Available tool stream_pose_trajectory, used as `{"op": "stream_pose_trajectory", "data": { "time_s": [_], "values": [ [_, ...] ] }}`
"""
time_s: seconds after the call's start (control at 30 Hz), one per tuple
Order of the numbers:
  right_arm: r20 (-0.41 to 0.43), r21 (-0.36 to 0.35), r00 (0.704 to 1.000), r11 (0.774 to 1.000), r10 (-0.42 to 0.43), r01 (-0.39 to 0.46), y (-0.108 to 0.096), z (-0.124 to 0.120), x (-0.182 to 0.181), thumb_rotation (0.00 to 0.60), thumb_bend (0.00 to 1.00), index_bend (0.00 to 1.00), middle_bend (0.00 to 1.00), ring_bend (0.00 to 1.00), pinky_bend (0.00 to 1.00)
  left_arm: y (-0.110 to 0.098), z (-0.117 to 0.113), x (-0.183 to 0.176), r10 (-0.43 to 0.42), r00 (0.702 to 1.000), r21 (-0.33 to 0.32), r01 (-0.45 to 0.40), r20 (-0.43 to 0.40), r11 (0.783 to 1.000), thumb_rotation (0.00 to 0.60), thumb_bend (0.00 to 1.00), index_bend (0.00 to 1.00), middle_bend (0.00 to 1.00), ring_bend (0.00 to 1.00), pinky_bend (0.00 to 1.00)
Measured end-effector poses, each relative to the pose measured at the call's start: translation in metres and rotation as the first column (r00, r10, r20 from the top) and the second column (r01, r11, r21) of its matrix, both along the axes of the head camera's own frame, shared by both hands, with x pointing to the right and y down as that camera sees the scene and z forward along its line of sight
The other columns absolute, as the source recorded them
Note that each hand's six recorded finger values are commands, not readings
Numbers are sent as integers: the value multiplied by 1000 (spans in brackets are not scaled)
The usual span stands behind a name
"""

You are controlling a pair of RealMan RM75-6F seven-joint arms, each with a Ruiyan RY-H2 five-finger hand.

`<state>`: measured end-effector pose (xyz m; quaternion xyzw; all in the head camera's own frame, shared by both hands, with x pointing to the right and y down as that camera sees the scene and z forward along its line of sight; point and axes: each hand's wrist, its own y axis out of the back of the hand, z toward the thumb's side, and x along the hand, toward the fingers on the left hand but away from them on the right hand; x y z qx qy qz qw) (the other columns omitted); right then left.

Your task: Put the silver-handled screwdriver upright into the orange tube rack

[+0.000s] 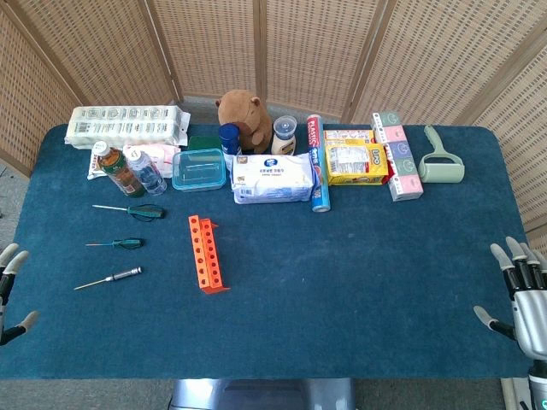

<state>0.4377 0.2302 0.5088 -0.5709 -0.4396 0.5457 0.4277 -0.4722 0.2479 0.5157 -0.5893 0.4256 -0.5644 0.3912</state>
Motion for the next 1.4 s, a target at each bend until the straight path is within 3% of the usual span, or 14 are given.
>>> {"op": "stream_pose_trajectory", "data": {
  "time_s": [0.27,0.3,0.33,0.4,0.47,0.53,0.57,0.67,0.83,1.17,1.27,1.4],
  "values": [
    [2,-3,1000,1000,23,-23,0,1,2,600,0,45,0,0,0,1,4,0,9,1000,-19,-9,15,1000,600,0,0,8,6,46],
    [3,-4,1000,1000,24,-24,0,1,2,600,0,45,0,0,0,1,5,-1,7,1000,-22,-7,15,1000,600,0,0,66,56,50],
    [6,-5,1000,1000,25,-25,0,1,2,600,0,44,0,0,0,1,5,-1,5,1000,-26,-5,14,1000,600,0,0,191,166,91],
    [10,-6,1000,1000,26,-26,-1,1,2,600,0,44,0,0,0,-1,7,-1,2,1000,-32,-1,7,999,600,0,36,512,463,324],
    [11,-12,999,999,30,-30,-1,2,2,600,0,44,0,0,0,-4,8,-1,-4,1000,-31,3,-10,1000,600,5,205,817,777,744],
    [13,-21,999,999,35,-34,-2,4,3,600,0,44,0,0,0,-9,10,-2,-12,999,-23,12,-31,1000,600,19,328,949,926,948],
    [13,-27,999,999,37,-36,-2,5,4,600,0,44,0,0,0,-12,12,-2,-20,999,-15,19,-49,1000,600,33,370,986,973,990],
    [21,-32,999,999,37,-37,-2,4,4,600,0,44,0,0,0,-20,22,-5,-55,994,0,56,-96,998,600,82,436,1000,1000,1000],
    [42,-39,999,999,30,-28,-2,4,3,600,0,44,0,0,0,-30,48,-1,-125,984,-12,124,-128,992,600,153,451,1000,1000,1000],
    [99,-65,994,997,50,-44,-4,1,10,600,0,44,0,0,0,-45,107,24,-218,976,-120,213,-29,970,600,227,477,1000,1000,1000],
    [114,-73,992,996,58,-50,-5,0,12,600,0,44,0,0,0,-49,124,34,-252,967,-152,245,-29,958,600,291,476,1000,1000,1000],
    [126,-83,990,995,58,-48,-6,-1,13,600,0,44,0,0,0,-52,144,50,-275,961,-192,262,-44,946,600,293,477,1000,1000,1000]
  ]
}}
